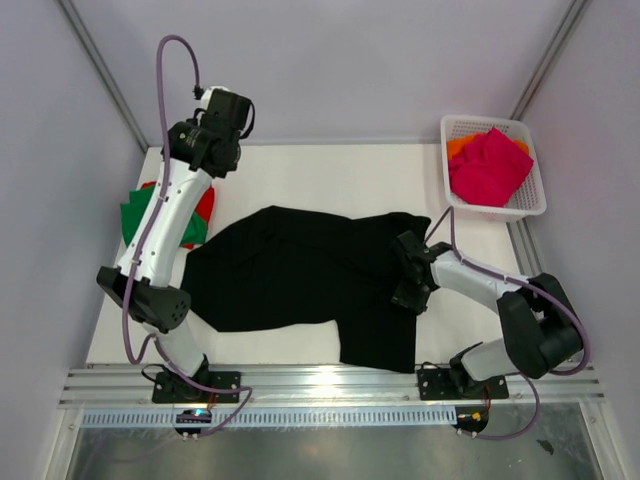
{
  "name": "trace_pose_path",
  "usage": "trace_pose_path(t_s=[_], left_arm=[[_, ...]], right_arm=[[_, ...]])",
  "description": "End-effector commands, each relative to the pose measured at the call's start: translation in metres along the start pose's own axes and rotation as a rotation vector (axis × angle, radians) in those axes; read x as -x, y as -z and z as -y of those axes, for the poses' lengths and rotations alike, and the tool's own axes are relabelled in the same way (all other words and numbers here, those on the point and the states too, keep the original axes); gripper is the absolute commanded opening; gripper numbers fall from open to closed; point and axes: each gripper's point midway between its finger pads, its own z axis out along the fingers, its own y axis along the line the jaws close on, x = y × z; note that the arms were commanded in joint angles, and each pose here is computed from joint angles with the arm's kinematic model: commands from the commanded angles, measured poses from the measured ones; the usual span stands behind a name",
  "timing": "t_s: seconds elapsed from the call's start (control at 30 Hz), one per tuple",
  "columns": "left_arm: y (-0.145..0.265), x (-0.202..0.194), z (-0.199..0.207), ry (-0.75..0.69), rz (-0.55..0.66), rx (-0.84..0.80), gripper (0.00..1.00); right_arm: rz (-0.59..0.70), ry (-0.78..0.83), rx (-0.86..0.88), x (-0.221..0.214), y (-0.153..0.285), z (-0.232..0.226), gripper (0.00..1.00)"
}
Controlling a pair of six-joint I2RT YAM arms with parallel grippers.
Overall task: Fold and stack the t-shirts
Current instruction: Flatten out the tshirt
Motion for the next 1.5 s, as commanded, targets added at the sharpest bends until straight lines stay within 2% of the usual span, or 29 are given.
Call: trace_pose_path(t_s=[0.0,0.43,0.73,0.77,1.0,1.1,1.27,1.47], left_arm=[[0.025,0.022,-0.021,0.058,0.092,0.002,0.46],[0.042,0.026,-0.029,0.105,0.118,-0.031,0.48],[0.051,0.029,-0.037,0.120,0.139,-0.032,0.49],[0.051,0.029,-0.038,0.119,0.141,-0.031,0.49],[0.052,0.029,-0.040,0.120,0.146,-0.025,0.49],[0.051,0.028,-0.039,0.117,0.141,-0.024,0.49],[0.047,0.024,-0.035,0.111,0.127,-0.031,0.49],[0.045,0.023,-0.032,0.114,0.121,-0.031,0.49]], right_arm=[[-0.011,-0.038,-0.001,-0.009,0.006,0.006,0.37],[-0.096,-0.028,-0.038,-0.035,-0.016,0.014,0.36],[-0.124,-0.119,-0.094,-0.056,-0.014,0.033,0.37],[-0.163,-0.139,-0.092,-0.066,-0.014,0.034,0.37],[-0.155,-0.128,-0.107,-0.078,-0.006,0.034,0.37],[-0.043,-0.077,-0.104,-0.060,0.013,0.025,0.36],[0.162,-0.006,0.044,-0.014,0.072,-0.024,0.36],[0.360,0.079,0.112,0.036,0.120,-0.059,0.37]])
